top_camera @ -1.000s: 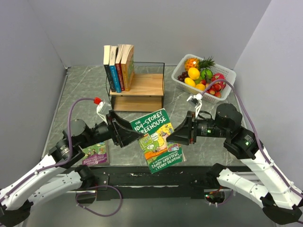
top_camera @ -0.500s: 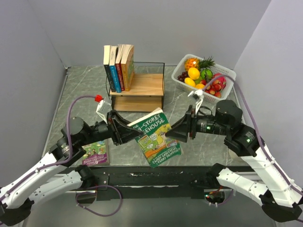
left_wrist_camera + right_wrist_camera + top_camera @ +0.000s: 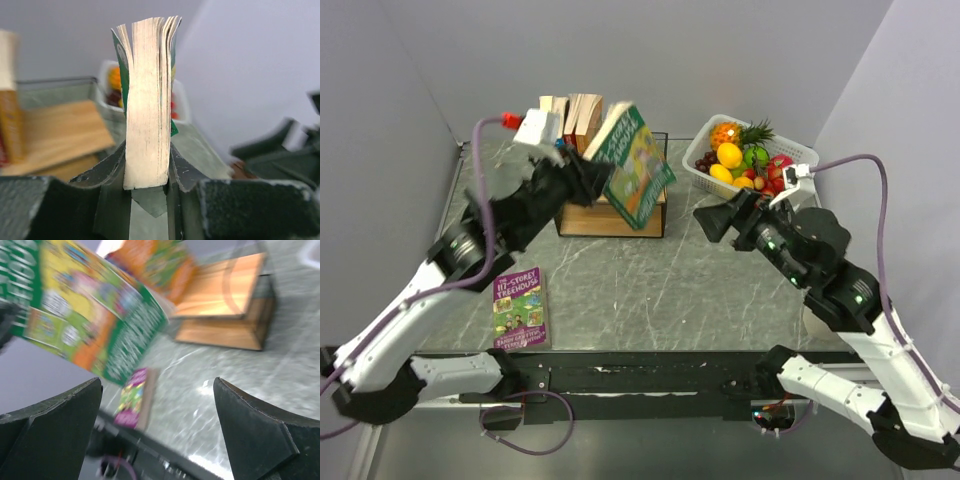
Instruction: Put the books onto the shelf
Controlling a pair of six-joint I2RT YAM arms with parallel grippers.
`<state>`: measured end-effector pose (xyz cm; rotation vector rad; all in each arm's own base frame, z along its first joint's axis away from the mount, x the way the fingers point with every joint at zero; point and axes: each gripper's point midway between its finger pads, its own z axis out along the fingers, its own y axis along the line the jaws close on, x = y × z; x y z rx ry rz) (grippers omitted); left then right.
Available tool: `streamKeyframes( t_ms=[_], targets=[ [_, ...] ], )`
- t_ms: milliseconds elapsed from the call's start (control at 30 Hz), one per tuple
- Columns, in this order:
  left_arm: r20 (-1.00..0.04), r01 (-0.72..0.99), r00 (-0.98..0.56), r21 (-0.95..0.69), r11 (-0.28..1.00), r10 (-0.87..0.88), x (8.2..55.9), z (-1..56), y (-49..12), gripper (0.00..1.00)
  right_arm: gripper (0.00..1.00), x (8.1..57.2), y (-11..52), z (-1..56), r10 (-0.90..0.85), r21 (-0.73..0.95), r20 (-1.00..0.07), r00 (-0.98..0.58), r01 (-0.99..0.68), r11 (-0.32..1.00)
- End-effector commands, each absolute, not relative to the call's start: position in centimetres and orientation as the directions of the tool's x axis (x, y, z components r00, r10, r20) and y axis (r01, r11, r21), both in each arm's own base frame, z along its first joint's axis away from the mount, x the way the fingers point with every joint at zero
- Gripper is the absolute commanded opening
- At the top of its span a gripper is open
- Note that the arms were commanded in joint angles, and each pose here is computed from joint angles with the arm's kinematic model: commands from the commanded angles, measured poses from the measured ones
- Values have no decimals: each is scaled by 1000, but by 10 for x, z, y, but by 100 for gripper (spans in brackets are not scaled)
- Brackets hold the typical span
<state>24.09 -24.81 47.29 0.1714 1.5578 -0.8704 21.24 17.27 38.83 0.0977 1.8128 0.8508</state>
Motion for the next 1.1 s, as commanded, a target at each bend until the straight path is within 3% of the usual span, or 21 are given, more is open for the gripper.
streamKeyframes(
  t_ms=[0, 233, 433, 733, 1067],
  targets=[
    [-959, 343, -5, -267, 900, -283, 294, 502, -215, 1, 99, 249, 155, 386, 510, 576, -802, -312, -175, 799],
    [-995, 171, 33, -92, 981, -99, 350, 490, -231, 1, 98, 274, 163, 373, 519, 587, -789, -328, -156, 794],
    [-996, 108, 53, -60, 992, -67, 394, 479, -235, 1, 98, 298, 171, 363, 509, 581, -786, -351, -139, 802],
    [-995, 108, 28, -89, 990, -92, 446, 437, -242, 1, 95, 339, 181, 337, 478, 549, -793, -378, -102, 830],
    [-993, 177, 19, -115, 977, -120, 466, 420, -253, 1, 94, 386, 192, 324, 449, 508, -818, -360, -82, 858]
  ],
)
